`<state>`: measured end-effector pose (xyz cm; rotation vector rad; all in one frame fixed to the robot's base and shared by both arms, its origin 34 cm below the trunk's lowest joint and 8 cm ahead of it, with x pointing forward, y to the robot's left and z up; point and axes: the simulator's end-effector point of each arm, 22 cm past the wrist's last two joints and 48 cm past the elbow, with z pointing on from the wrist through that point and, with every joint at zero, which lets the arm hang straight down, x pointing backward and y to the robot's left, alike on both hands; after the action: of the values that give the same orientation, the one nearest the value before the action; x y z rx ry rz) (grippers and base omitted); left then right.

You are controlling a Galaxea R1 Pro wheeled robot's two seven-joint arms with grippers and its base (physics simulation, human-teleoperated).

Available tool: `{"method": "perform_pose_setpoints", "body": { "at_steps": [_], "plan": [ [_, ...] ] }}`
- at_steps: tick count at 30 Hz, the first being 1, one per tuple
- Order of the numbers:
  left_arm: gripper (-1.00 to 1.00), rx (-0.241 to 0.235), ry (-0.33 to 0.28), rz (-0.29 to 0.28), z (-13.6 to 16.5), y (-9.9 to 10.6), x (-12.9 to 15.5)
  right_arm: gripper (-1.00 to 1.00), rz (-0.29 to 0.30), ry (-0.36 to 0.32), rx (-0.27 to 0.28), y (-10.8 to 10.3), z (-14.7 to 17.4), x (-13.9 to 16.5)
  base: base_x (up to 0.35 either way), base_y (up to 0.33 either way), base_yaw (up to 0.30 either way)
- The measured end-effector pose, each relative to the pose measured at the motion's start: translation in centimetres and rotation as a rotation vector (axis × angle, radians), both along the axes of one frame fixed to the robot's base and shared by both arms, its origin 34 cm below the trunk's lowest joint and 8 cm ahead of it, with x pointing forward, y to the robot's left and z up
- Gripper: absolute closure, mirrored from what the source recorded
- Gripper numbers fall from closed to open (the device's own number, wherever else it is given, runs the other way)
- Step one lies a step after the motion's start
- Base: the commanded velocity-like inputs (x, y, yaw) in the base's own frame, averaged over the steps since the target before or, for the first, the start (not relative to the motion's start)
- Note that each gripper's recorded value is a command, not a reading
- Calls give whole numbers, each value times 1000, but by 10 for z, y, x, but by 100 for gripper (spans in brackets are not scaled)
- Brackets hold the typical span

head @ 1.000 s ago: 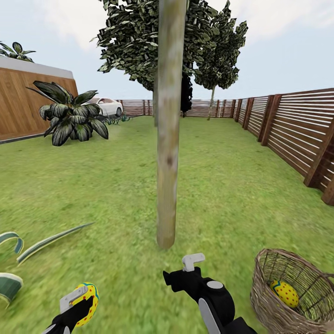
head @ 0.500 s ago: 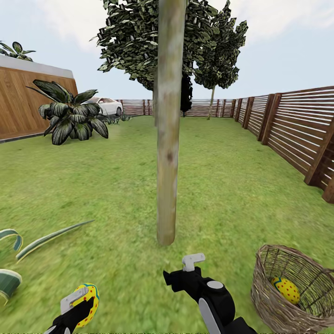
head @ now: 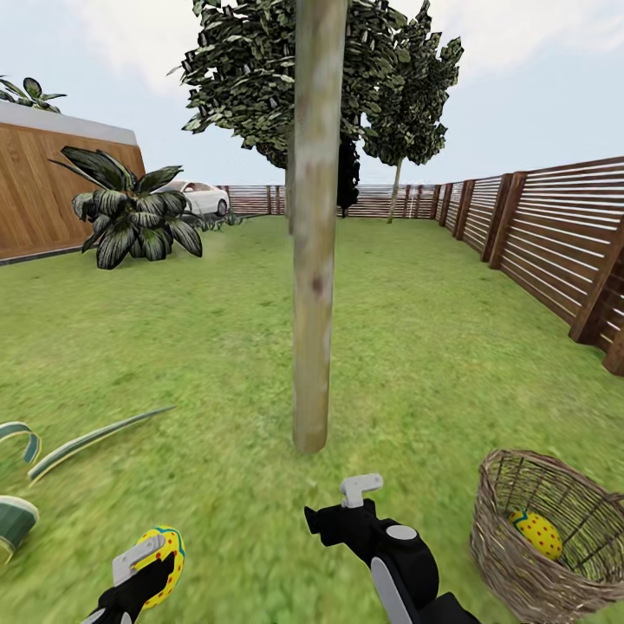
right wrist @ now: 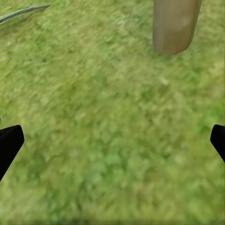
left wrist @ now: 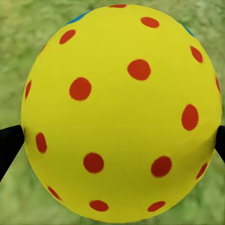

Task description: Take the three Easter eggs out of the wicker basket on the lawn in the garden, then place them on the lawn next to a single tree (choose any tree) so that all three eggs are next to the same tree and none are left in the basket.

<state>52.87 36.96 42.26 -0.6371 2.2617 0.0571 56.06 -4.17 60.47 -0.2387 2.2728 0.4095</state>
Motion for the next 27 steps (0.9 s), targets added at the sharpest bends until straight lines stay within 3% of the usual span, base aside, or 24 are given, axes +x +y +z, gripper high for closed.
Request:
{"method": "perform_pose_setpoints", "body": {
  "at_steps": [14,18,27],
  "plan": [
    [100,7,-15,0,-28,0,-4,-100,3,-1,1,0,-30,-7,0,0,0],
    [100,-13,15,-8,-51,-9,-15,-100,3,-1,0,0,-39,-9,0,0,0],
    [100,-10,7,-9,-75,-11,-21,-100,2,0,-1,0,-59,-14,0,0,0]
  ]
}}
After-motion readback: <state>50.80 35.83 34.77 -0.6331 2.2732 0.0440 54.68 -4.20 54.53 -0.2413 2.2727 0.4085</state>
